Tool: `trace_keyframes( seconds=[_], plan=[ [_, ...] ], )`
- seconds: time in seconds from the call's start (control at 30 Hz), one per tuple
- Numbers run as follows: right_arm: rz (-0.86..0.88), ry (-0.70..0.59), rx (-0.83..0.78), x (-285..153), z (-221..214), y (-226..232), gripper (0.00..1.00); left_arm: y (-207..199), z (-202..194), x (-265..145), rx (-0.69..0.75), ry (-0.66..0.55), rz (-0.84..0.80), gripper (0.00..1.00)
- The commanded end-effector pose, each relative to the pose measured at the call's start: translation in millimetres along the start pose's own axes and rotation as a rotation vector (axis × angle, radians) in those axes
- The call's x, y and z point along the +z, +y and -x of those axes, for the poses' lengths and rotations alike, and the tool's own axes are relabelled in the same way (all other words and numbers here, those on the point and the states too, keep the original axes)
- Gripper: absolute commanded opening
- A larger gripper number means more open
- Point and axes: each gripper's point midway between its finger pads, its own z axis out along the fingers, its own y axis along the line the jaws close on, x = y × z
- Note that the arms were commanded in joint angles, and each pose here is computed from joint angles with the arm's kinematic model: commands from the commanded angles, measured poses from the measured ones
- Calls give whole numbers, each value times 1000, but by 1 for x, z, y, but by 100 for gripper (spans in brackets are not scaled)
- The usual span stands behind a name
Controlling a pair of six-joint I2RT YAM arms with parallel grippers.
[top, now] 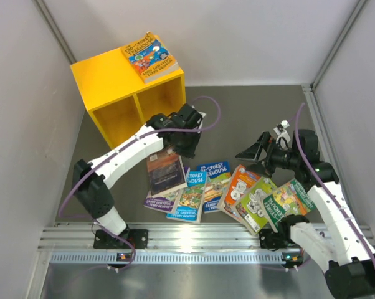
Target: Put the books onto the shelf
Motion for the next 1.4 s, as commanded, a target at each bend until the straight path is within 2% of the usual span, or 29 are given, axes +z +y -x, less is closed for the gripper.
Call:
trace_keyframes(
  seconds=[0.0,0.1,0.17,0.23,0.3,0.33,0.37,0.4,0.57,0.73,0.9,1.13,1.2,1.37],
  plan=[
    [29,-30,-59,-4,7,14,98,-90,29,-20,75,-98,-270,0],
    [25,-37,-70,-4,10,14,98,-127,26,-17,130,-86,-333,0],
    [24,-35,-71,-2,12,15,98,-123,24,-16,99,-85,-248,0],
    [24,-33,-80,-1,13,16,98,-86,33,-15,13,-122,-81,2],
    [21,-35,-84,-2,14,16,98,-42,38,-18,-70,-157,40,19],
    [19,-31,-85,0,14,15,98,-26,38,-26,-108,-175,67,33],
    [18,-28,-83,1,14,14,98,-6,28,-21,-127,-144,123,38],
    [16,-23,-80,1,14,12,98,22,31,-24,-172,-158,188,41],
    [-11,6,-77,10,13,0,99,91,6,-33,-224,-133,375,53],
    [-9,33,-72,25,21,-3,99,151,-27,-37,-374,-83,503,56],
    [55,33,-114,44,34,20,99,194,-58,-40,-523,-71,563,56],
    [114,116,-134,111,34,47,99,202,-89,-6,-602,-21,540,56],
    [143,137,-158,129,32,58,99,202,-88,4,-620,-37,526,55],
    [93,185,-135,191,31,43,99,201,-99,32,-644,-13,501,53]
  ],
)
